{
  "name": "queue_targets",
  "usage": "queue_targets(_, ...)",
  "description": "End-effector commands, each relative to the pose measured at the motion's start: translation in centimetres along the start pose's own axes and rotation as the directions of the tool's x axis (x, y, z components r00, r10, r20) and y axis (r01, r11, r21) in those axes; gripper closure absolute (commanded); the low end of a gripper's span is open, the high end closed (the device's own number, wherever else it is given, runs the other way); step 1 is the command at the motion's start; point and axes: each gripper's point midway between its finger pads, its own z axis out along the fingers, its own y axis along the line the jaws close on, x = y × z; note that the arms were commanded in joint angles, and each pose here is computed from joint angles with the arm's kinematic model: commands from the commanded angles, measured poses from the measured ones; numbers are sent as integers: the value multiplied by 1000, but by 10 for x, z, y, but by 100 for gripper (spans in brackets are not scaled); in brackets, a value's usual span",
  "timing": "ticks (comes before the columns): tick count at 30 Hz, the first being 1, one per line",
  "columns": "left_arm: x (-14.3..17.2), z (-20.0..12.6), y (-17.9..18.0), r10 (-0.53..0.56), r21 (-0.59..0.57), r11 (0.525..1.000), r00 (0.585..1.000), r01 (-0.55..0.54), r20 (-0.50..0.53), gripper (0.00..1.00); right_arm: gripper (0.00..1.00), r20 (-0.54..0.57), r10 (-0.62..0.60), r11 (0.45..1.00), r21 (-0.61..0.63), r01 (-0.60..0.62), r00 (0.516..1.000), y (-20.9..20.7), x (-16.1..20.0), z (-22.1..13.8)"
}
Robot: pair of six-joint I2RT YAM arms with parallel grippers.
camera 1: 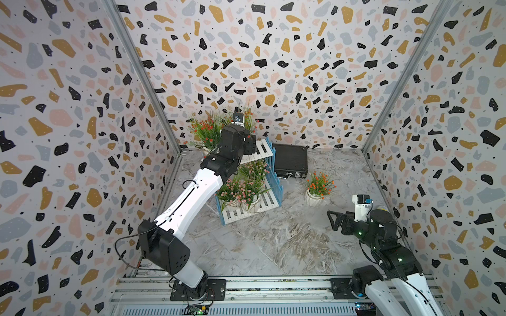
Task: Place the baby's breath potted plants on the rack by color
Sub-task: Place the baby's breath potted plant on the rack.
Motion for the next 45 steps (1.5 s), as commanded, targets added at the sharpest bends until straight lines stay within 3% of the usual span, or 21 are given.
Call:
queue_targets(1,-35,-4,8,-38,-28,999,989,43,142,19,1,8,-7,1000,5,7,1000,-2,-1,2)
queue_targets(14,-29,6,12,-4,-76,997,992,14,127,13,1,2,-5,1000,4,5,1000,-2,1,3)
queue_targets(19,-28,5,12,-1,-71,997,992,10,125,1,1,3,-3,1000,-10,3,1000,0,1,4)
queue_targets(45,-44,-40,-9,17,18,1000,985,-20,172,1,1,-8,0,999,-41,0,1000,6,-3,12)
